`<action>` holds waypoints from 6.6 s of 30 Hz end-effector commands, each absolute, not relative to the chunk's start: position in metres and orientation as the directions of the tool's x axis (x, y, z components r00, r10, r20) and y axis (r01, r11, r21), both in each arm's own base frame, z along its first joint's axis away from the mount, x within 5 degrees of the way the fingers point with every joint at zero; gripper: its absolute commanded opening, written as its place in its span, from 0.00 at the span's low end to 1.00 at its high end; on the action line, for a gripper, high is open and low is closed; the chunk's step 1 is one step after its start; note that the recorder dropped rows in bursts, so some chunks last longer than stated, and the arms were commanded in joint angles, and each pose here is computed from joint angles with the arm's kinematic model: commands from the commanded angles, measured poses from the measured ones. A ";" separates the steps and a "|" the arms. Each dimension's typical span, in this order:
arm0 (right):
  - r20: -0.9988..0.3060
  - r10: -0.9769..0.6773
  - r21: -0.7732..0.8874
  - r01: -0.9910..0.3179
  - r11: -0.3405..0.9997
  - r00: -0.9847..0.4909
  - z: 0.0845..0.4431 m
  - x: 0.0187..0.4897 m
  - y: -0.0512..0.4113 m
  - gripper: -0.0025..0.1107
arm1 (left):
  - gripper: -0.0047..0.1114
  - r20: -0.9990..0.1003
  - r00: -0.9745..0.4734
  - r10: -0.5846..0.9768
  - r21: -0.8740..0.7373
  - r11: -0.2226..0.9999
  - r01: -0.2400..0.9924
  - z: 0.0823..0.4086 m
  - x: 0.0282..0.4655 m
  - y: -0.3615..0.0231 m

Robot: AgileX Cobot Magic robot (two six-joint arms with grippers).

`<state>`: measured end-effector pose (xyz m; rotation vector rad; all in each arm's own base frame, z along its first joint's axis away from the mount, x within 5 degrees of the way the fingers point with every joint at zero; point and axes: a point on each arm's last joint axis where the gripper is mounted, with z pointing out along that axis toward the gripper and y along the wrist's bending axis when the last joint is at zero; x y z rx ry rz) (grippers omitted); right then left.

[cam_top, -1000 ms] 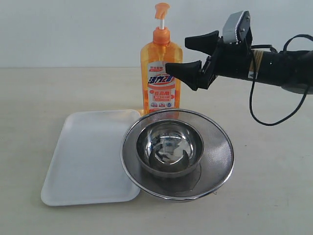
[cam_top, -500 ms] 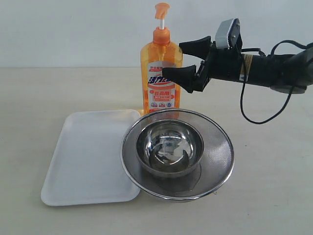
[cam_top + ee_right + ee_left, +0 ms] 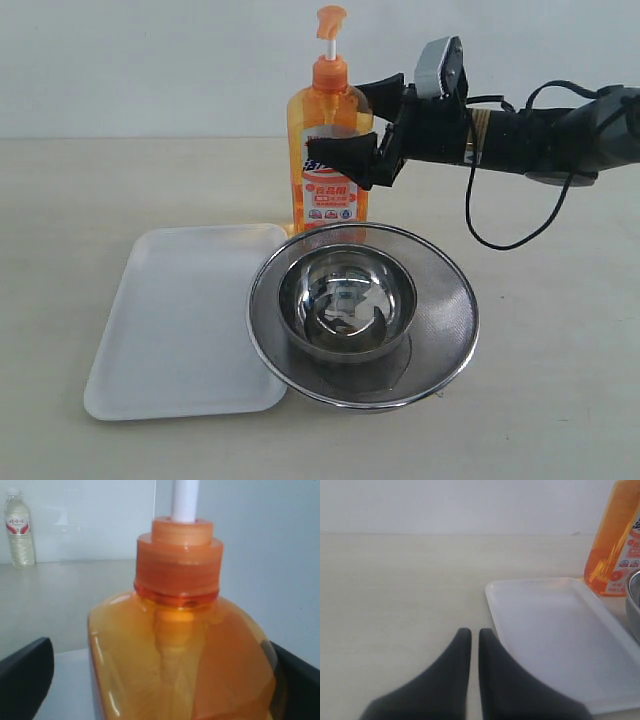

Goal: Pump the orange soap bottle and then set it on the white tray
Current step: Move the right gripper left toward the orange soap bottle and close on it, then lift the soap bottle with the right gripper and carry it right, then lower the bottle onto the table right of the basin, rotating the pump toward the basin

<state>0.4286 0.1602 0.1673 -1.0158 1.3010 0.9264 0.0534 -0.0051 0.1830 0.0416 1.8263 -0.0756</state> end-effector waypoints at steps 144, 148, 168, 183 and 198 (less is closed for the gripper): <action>-0.973 -0.226 -0.232 -0.263 0.937 0.052 0.176 0.214 0.077 0.02 | 0.08 -0.968 -0.251 -0.014 -0.032 0.997 0.067 0.183 0.053 -0.005; -0.982 -0.185 -0.190 -0.265 0.945 0.042 0.177 0.214 0.077 0.02 | 0.08 -0.968 -0.251 -0.014 -0.032 0.997 0.067 0.183 0.053 -0.005; -0.887 -0.459 -0.442 -0.384 0.811 0.051 0.146 0.221 0.090 0.02 | 0.08 -0.968 -0.251 -0.012 -0.029 0.997 0.068 0.183 0.053 -0.005; -0.871 -0.487 -0.473 -0.385 0.792 0.067 0.146 0.221 0.090 0.02 | 0.08 -0.969 -0.246 0.006 -0.012 0.997 0.072 0.183 0.053 -0.005; -0.835 -0.541 -0.533 -0.382 0.755 0.096 0.146 0.221 0.090 0.02 | 0.08 -0.966 -0.219 0.137 0.123 0.989 0.078 0.185 0.054 -0.003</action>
